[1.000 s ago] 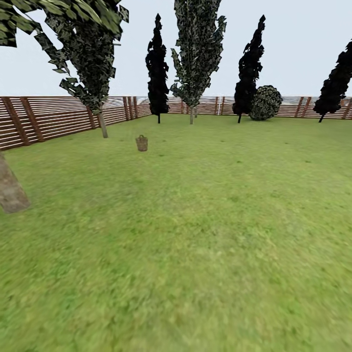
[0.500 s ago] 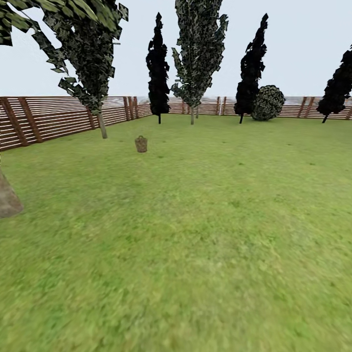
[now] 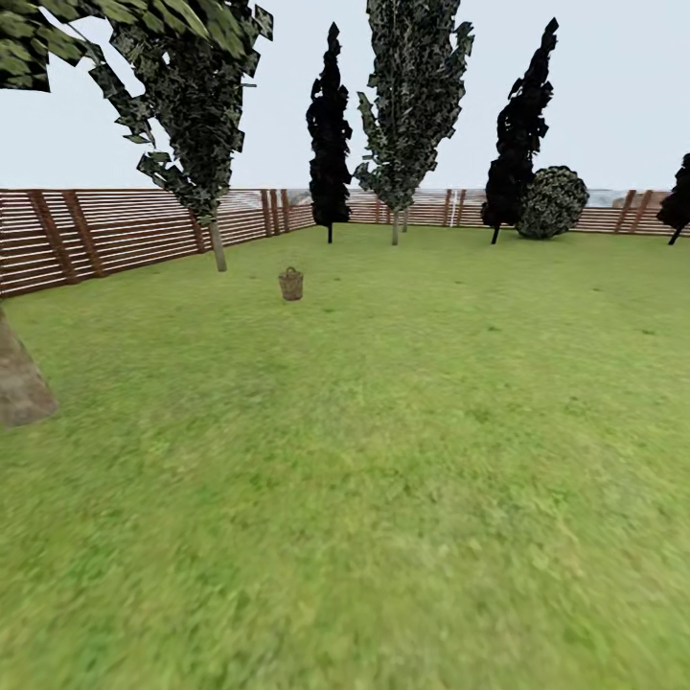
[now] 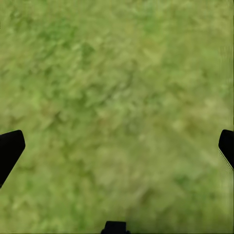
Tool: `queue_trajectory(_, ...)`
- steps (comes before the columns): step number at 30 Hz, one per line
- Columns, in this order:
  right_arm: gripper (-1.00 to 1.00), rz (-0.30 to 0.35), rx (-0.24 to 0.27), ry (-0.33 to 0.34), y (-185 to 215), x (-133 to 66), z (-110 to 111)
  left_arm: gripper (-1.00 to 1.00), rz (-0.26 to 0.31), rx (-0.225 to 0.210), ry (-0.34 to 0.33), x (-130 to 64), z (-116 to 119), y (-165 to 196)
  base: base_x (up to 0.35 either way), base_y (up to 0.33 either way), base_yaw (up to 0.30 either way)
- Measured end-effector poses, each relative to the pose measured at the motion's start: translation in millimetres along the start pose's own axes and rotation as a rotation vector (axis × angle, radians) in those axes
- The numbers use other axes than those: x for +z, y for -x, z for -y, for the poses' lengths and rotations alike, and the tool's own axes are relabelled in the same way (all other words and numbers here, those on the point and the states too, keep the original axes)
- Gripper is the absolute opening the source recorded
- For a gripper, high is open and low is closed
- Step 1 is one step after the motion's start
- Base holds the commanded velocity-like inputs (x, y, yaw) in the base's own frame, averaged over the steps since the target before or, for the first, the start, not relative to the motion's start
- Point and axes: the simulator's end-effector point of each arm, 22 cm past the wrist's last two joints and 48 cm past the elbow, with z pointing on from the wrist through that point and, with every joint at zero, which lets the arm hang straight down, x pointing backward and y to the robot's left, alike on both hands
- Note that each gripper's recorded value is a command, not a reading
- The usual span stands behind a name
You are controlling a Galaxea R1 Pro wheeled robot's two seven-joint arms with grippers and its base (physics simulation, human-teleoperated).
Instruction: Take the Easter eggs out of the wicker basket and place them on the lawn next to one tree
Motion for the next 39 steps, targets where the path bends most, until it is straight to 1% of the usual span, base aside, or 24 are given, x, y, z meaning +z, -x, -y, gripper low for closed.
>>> queue_trajectory(10,1.0,0.0,0.0,0.0,-0.3,-0.1,0.1,1.0,0.0,0.0,-0.001,-0.1,1.0,0.1,0.327,-0.12,0.087)
queue_trajectory(39,1.0,0.002,0.0,0.0,0.3,0.0,0.0,1.0,0.0,-0.001,-0.002,-0.1,1.2,0.1,0.325,-0.147,0.002)
